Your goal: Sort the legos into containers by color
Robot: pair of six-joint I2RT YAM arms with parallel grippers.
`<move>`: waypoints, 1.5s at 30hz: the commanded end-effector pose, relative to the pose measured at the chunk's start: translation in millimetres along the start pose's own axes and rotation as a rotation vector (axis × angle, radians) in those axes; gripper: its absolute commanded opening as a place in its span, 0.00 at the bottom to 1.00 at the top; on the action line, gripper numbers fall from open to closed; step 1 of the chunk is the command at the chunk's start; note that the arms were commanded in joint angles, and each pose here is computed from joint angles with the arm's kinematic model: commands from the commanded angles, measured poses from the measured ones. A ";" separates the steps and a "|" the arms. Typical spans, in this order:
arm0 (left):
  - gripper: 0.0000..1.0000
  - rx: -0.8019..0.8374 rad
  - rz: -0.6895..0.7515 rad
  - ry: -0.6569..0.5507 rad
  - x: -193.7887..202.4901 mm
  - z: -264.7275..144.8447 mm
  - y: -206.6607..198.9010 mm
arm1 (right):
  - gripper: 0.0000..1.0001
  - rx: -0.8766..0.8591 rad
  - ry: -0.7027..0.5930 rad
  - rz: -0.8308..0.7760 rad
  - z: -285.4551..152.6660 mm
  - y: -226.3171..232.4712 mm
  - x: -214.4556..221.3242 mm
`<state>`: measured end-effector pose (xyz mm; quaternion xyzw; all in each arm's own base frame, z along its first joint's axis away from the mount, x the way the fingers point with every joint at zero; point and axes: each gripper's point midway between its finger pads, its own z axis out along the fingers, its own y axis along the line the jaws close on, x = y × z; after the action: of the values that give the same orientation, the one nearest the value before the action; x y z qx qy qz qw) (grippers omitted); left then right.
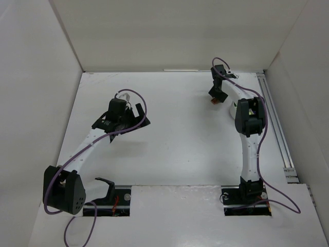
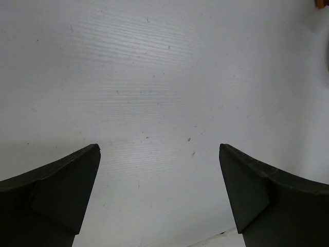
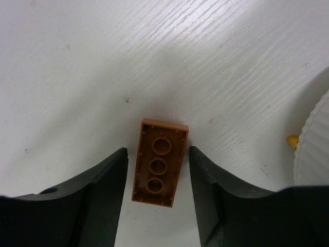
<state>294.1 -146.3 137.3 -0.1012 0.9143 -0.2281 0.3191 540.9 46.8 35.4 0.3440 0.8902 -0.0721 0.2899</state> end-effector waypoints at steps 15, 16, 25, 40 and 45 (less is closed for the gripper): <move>1.00 0.041 0.026 -0.066 -23.5 -12.5 -9.7 | 0.21 -0.221 -0.151 -0.105 -26.3 27.4 -26.8; 1.00 0.041 0.026 -0.066 -23.5 -12.5 -9.7 | 0.20 -0.246 -0.177 -0.129 -34.2 32.4 -28.6; 1.00 0.073 0.032 -0.081 -25.3 -16.3 -15.4 | 0.20 -0.419 -0.431 -0.311 -125.5 35.9 -73.1; 1.00 0.088 0.036 -0.104 -28.3 -19.4 -17.9 | 0.21 -0.122 -0.559 -0.179 -131.3 -113.4 -138.5; 1.00 0.088 0.036 -0.104 -28.3 -19.4 -17.9 | 0.22 -0.040 -0.565 -0.156 -129.5 -130.3 -137.1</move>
<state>297.8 -144.1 152.2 -0.0941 0.9028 -0.2430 0.3421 480.1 -80.5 189.3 0.2191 0.8228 -0.1471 0.5034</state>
